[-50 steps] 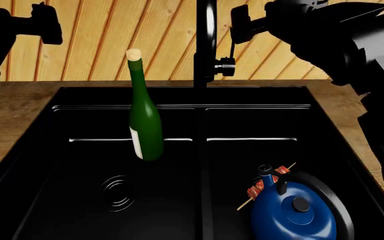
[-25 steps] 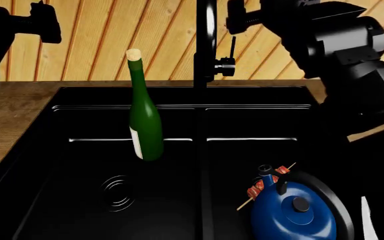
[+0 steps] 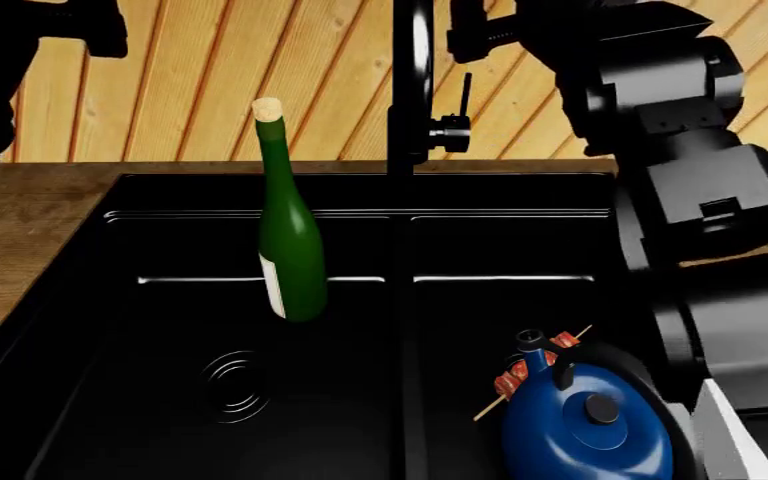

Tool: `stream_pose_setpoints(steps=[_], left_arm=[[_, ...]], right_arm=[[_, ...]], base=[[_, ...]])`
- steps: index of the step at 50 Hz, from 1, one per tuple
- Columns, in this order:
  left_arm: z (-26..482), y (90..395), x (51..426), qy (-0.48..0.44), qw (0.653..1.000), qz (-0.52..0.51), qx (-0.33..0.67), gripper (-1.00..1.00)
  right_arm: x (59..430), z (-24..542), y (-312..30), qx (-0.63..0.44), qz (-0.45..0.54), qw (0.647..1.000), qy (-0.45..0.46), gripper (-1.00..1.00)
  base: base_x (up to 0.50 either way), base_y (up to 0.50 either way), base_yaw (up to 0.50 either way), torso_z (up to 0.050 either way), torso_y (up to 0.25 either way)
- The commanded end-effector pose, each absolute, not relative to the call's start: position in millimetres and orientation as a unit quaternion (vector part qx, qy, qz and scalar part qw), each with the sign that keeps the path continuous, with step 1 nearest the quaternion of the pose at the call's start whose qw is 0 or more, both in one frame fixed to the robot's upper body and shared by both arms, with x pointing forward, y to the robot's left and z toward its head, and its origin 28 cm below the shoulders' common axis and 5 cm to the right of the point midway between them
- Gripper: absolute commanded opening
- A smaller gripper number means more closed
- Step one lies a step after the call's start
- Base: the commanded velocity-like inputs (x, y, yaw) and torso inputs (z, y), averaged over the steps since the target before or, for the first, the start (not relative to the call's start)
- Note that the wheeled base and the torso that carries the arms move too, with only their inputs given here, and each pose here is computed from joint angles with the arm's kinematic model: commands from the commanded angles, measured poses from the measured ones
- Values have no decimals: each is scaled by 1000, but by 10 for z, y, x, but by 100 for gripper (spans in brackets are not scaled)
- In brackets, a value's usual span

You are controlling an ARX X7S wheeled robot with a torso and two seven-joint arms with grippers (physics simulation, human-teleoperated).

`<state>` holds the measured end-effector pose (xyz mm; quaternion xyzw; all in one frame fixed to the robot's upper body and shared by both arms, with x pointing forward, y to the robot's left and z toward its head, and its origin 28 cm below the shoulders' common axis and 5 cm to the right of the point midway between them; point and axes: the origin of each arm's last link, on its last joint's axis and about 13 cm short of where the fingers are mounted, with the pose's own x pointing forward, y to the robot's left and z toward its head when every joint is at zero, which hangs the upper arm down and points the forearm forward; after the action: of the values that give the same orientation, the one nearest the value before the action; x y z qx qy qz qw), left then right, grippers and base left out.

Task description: Pick the kettle non electric and bottle and place them in the sink. Then turn on the water.

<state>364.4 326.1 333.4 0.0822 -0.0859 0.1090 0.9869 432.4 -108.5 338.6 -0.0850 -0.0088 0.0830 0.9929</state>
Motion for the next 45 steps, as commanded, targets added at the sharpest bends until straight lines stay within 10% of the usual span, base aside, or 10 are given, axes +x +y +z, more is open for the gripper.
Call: stream_pose_setpoints(steps=[1,45], left_arm=[[3497,3219,3824,-99,985,117,78,100],[3527,3203,3870,-94,986,113,84,100]], right_arm=[[4325,3386,-1064,-83,83,993,-8,100],[4324,3383,-1032,-78,89,993,-6,100]], base=[[0,0,0,0,0],[0,0,0,0,0]])
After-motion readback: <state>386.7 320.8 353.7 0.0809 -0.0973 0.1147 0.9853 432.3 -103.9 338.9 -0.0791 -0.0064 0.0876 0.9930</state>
